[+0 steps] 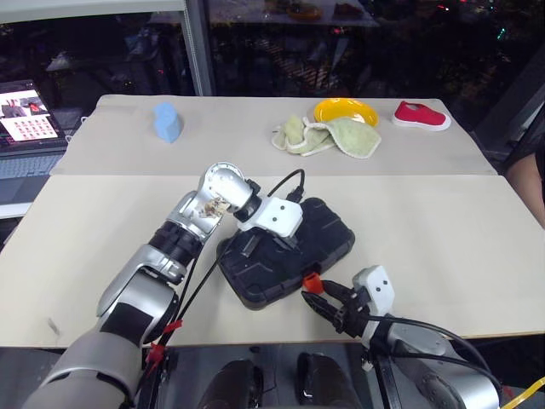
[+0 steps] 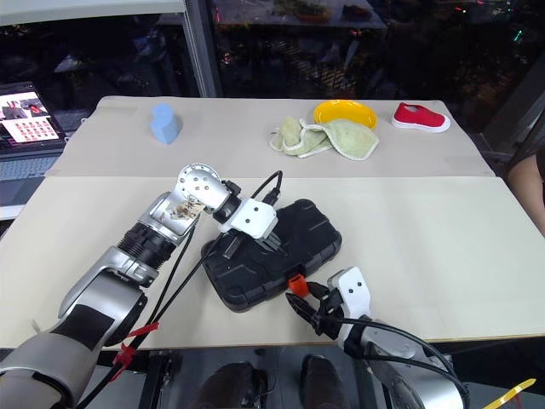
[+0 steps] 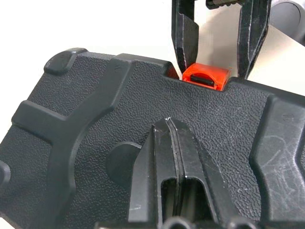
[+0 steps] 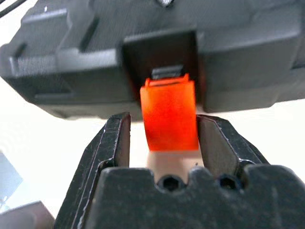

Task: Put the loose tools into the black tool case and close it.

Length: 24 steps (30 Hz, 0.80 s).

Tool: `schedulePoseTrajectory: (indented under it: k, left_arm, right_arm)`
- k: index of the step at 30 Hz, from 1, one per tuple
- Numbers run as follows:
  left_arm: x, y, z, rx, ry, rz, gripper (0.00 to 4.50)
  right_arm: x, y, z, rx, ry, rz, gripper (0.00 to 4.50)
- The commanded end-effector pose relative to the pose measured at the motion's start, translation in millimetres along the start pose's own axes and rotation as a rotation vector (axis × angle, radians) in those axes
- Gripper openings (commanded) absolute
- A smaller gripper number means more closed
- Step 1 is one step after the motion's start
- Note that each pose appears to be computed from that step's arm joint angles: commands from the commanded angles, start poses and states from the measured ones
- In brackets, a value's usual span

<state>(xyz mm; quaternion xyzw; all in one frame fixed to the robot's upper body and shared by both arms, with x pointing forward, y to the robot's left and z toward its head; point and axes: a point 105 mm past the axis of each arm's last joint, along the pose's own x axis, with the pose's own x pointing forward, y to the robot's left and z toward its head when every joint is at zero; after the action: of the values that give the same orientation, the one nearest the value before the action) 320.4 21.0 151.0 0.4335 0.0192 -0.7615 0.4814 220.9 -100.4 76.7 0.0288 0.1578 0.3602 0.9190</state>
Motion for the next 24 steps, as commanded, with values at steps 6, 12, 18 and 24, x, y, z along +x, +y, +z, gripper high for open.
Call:
schedulePoseTrajectory:
  k: [6, 12, 18, 24]
  left_arm:
    - [7.1, -12.0, -15.0, -0.042, 0.053, -0.038, 0.0]
    - [6.1, -13.1, -16.7, -0.044, 0.058, -0.037, 0.0]
    - [7.8, -13.3, -17.1, -0.044, 0.055, -0.035, 0.0]
    - [9.9, -11.8, -16.0, -0.038, 0.05, -0.032, 0.0]
  right_arm:
    - [3.0, 1.1, 9.5, -0.059, -0.018, 0.008, 2.49]
    - [2.5, 3.2, 11.3, -0.085, -0.029, 0.005, 1.74]
    - [-2.5, 4.4, 13.8, -0.114, -0.032, 0.006, 1.21]
    - [-8.4, 6.3, 17.9, -0.158, -0.041, 0.013, 1.21]
